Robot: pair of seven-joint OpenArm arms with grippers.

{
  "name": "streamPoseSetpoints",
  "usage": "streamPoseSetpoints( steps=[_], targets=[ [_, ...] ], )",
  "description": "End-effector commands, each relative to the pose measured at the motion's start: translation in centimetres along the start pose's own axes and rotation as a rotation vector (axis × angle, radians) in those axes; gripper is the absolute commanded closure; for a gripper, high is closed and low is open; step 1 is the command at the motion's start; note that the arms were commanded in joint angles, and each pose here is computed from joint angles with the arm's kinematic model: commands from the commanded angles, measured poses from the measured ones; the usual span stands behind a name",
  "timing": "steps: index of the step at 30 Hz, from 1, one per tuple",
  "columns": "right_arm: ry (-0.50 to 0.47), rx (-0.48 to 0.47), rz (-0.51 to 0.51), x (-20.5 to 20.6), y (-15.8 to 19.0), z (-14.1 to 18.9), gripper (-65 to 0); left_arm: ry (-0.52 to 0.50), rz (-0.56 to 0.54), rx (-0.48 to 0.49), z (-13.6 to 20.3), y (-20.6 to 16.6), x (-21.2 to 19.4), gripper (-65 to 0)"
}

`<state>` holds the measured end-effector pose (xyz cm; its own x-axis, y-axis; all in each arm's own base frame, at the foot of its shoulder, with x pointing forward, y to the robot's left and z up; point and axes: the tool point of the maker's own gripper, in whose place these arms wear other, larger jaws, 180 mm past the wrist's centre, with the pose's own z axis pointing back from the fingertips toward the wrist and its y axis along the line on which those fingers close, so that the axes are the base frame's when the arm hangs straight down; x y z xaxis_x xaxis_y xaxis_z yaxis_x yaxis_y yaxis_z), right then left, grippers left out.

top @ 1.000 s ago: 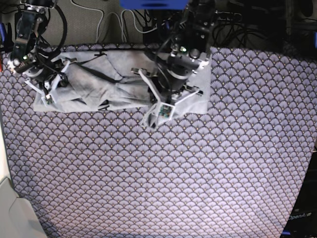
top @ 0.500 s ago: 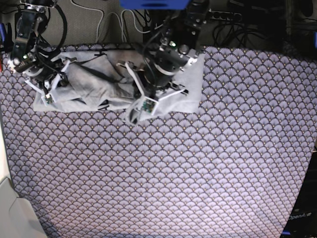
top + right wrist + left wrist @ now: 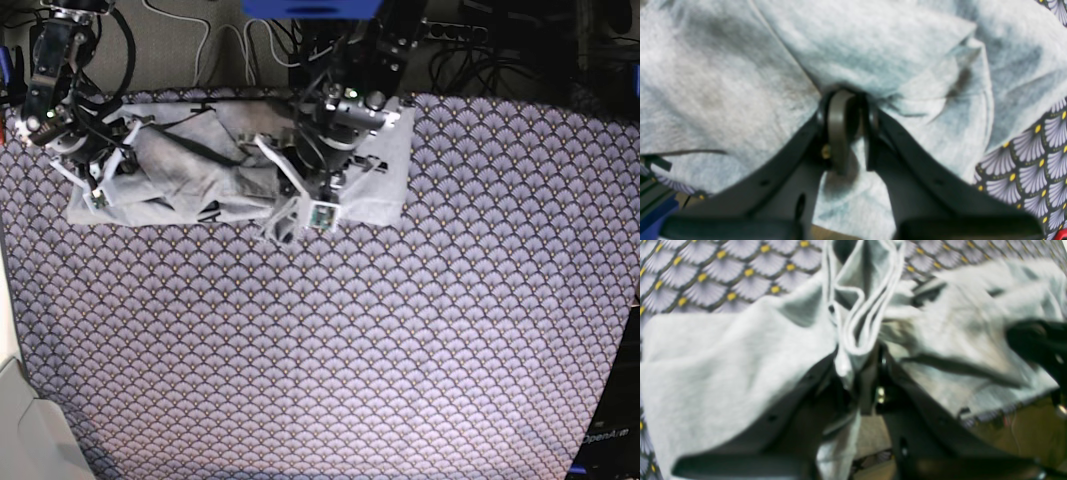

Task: Fold the T-shirt properly
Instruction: 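Carry the band's end with the left gripper toward the right gripper, then lower the folded end onto the shirt and adjust with the left gripper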

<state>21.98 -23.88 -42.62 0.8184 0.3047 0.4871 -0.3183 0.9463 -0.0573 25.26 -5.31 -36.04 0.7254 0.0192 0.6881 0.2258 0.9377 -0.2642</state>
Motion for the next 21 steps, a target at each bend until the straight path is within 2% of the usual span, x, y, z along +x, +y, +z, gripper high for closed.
streamPoseSetpoints(
  steps=[1,7,16,18,21],
  targets=[
    [0.061,-0.023,0.017,-1.3,-0.7,0.2,-6.9,-0.041,0.017,-0.005,0.2,-0.4,1.2,-0.4],
    [0.060,-0.020,0.014,-1.3,-0.5,0.2,-6.9,-0.029,0.074,-0.048,0.3,-1.2,1.0,-0.5],
    [0.061,-0.020,0.014,-1.3,-0.5,0.2,-6.9,-0.032,0.064,-0.076,0.3,-2.1,1.2,-1.0],
    [0.063,-0.019,0.014,-1.4,-0.4,0.2,-6.9,-0.033,0.061,-0.081,0.4,-2.3,1.2,-5.3],
    [0.067,-0.018,0.013,-1.6,-0.4,0.2,-6.9,-0.033,0.059,-0.086,0.4,-2.5,1.2,-17.6]
  ],
)
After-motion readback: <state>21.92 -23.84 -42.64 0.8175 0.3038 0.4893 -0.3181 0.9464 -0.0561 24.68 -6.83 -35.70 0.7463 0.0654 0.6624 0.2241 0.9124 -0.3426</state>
